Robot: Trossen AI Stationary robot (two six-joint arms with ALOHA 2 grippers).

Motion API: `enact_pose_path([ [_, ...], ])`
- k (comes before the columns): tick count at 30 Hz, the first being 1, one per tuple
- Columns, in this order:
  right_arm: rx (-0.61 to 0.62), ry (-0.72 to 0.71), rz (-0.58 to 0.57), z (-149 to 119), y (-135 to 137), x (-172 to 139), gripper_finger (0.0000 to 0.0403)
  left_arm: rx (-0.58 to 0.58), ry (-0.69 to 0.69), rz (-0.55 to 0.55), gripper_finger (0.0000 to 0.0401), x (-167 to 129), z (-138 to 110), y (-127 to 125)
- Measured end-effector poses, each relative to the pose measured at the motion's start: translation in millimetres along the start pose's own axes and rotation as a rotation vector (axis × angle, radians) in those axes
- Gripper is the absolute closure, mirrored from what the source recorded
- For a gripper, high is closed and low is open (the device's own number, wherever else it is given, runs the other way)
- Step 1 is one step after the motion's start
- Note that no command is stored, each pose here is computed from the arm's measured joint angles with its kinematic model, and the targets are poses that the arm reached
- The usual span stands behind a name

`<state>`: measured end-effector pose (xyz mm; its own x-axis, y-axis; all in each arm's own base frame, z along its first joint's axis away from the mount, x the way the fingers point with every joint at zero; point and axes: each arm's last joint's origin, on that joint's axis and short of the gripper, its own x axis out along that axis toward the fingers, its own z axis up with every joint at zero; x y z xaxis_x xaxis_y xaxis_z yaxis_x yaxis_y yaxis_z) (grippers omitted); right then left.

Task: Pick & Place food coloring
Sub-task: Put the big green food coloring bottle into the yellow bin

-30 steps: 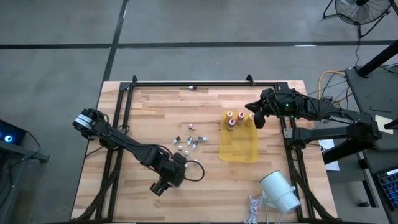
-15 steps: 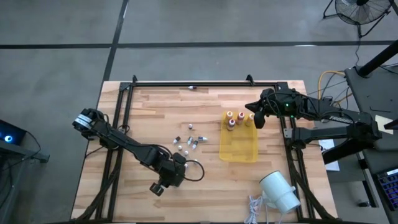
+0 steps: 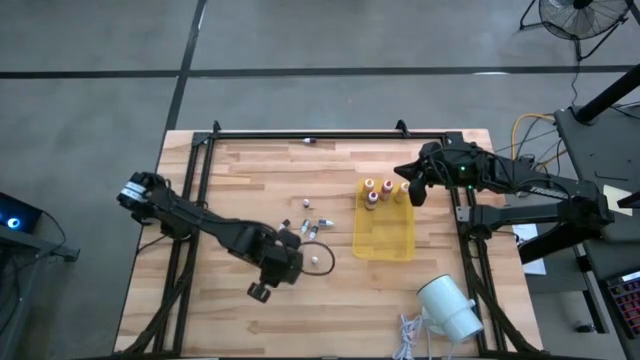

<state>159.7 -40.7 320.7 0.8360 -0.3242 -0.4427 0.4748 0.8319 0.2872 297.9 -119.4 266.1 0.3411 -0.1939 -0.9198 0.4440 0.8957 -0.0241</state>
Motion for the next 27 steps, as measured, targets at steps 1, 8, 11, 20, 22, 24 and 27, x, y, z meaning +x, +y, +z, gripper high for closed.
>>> enact_pose_path([
  [1,-0.001,-0.002,0.001,0,0,-1,0.0394,-0.012,-0.001,0.012,0.0308,-4,2,4],
  [8,-0.037,-0.069,0.026,16,4,-18,0.0394,-0.092,-0.101,0.089,0.0308,-38,18,44],
  [11,-0.043,-0.109,0.041,25,6,-29,0.0394,-0.122,-0.143,0.127,0.0308,-52,21,64],
  [20,-0.105,-0.055,0.01,43,9,-63,0.0394,-0.215,-0.211,0.211,0.0308,-74,17,107],
  [22,-0.118,-0.043,-0.012,45,8,-69,0.0394,-0.221,-0.234,0.225,0.0308,-77,18,113],
  [24,-0.129,-0.03,-0.029,46,7,-73,0.0394,-0.214,-0.256,0.24,0.0308,-78,19,117],
  [27,-0.139,-0.027,-0.063,47,6,-78,0.0394,-0.209,-0.272,0.262,0.0309,-80,21,121],
])
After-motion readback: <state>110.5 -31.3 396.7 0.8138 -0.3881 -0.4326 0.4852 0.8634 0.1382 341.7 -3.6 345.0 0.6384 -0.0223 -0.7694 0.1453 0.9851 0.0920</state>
